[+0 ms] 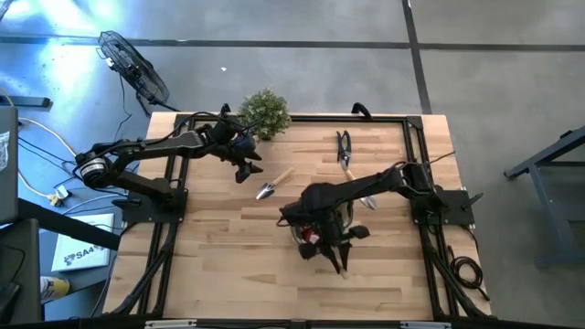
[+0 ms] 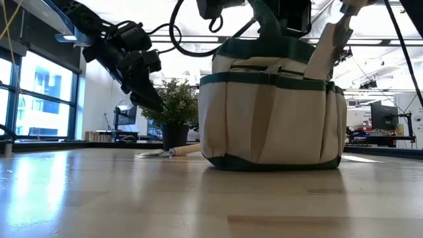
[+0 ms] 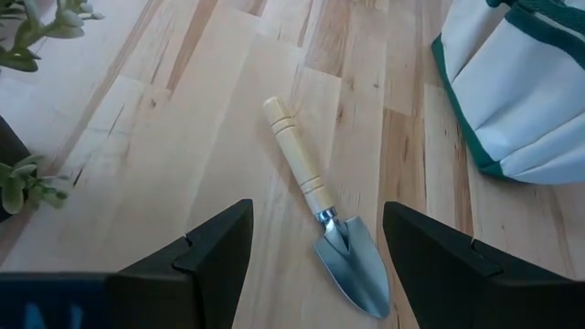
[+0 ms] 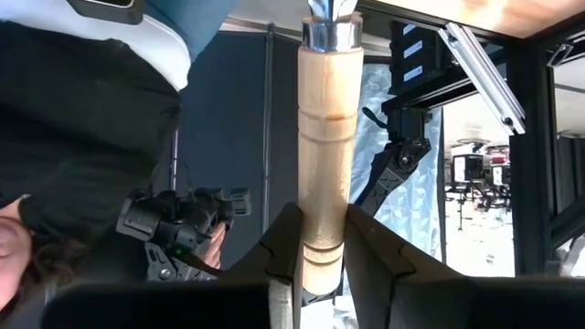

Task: Pick & Place Garden tools in Gardening bag
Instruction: Put the bottom right brown trowel into the green bag

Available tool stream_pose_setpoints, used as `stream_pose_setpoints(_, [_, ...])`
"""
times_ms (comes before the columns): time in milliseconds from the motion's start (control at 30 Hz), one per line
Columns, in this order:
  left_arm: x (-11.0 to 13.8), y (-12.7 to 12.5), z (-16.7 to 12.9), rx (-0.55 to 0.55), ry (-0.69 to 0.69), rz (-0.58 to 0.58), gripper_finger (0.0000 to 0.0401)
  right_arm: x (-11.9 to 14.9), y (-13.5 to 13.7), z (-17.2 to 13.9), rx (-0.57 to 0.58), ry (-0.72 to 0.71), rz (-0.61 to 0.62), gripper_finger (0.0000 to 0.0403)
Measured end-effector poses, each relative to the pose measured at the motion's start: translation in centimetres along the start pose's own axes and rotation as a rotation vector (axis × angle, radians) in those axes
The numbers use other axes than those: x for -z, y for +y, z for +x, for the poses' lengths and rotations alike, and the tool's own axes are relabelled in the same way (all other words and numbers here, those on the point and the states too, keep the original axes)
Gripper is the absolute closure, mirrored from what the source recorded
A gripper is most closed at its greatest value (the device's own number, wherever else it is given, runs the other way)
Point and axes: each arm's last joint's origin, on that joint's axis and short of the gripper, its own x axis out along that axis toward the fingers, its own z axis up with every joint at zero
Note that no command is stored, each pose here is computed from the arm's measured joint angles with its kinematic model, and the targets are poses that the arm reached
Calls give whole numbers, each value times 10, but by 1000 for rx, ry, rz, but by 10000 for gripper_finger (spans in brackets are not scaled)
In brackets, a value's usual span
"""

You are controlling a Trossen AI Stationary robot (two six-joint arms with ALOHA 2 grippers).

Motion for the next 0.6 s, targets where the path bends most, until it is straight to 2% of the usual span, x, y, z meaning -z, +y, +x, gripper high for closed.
stream_pose_setpoints(333, [0,-1,0,20,2,-1,162,8,1,18,47,2,3,359])
stream_pose_setpoints(600, [1,-1,0,23,5,-3,162,1,0,2,5,1,19,359])
